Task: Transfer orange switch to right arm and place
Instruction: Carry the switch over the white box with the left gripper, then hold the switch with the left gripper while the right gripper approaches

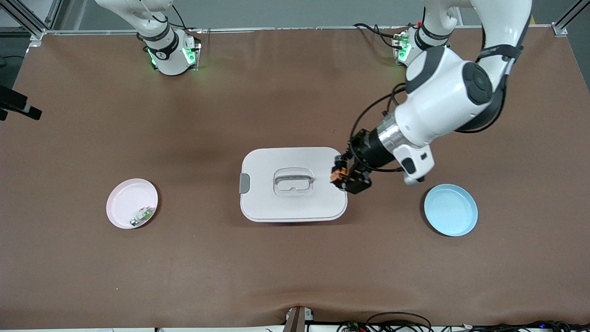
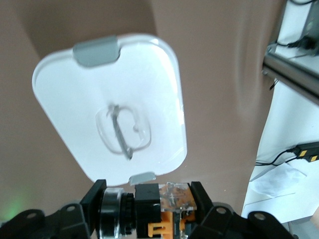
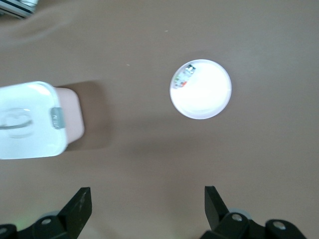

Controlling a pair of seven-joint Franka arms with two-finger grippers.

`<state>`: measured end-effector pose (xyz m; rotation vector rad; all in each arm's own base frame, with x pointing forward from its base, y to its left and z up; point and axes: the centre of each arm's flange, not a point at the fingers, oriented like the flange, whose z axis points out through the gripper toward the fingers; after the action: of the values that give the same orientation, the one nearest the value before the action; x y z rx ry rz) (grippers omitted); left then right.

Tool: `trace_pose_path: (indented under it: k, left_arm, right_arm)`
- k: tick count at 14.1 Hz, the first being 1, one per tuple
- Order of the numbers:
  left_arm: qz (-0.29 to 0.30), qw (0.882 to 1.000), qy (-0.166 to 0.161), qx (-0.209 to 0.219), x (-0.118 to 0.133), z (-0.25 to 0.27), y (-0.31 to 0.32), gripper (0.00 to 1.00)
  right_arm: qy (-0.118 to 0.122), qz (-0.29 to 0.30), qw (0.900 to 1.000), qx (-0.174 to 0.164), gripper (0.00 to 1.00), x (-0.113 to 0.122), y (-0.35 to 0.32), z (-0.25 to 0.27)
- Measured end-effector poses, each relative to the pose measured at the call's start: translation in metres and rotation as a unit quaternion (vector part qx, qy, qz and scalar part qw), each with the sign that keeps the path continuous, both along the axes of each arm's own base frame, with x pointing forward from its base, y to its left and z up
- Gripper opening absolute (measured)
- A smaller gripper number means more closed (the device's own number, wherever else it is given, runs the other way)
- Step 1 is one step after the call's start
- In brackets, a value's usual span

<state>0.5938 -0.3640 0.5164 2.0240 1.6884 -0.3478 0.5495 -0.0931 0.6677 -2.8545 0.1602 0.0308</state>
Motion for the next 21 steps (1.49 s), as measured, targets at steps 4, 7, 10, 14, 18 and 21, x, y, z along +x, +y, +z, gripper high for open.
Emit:
trace_pose_path:
  k: [4, 7, 10, 14, 18, 21]
  left_arm:
    - [0.018, 0.999, 0.012, -0.032, -0.042, 0.009, -0.076, 0.74]
    - [0.023, 0.998, 0.021, -0.051, -0.069, 0.002, -0.121, 0.74]
    - [0.018, 0.998, 0.032, -0.058, -0.086, -0.016, -0.15, 0.74]
    - [0.035, 0.996, 0.067, -0.056, -0.086, -0.048, -0.167, 0.74]
    - [0.067, 0.992, 0.092, -0.062, -0.084, -0.054, -0.173, 0.74]
    - [0.075, 0.991, 0.096, -0.063, -0.082, -0.052, -0.172, 0.74]
  right_arm:
    - [0.003, 0.022, 0.999, 0.036, 1.0, 0.01, -0.001, -0.017]
    - [0.022, 0.038, 0.996, 0.074, 1.0, 0.026, 0.017, -0.042]
    - [0.026, 0.066, 0.993, 0.098, 1.0, 0.031, 0.044, -0.048]
    - [0.011, 0.093, 0.988, 0.123, 1.0, 0.037, 0.087, -0.047]
    - [-0.004, 0.044, 0.98, 0.193, 1.0, 0.042, 0.089, -0.093]
    - [-0.007, 0.022, 0.974, 0.226, 1.0, 0.027, 0.09, -0.123]
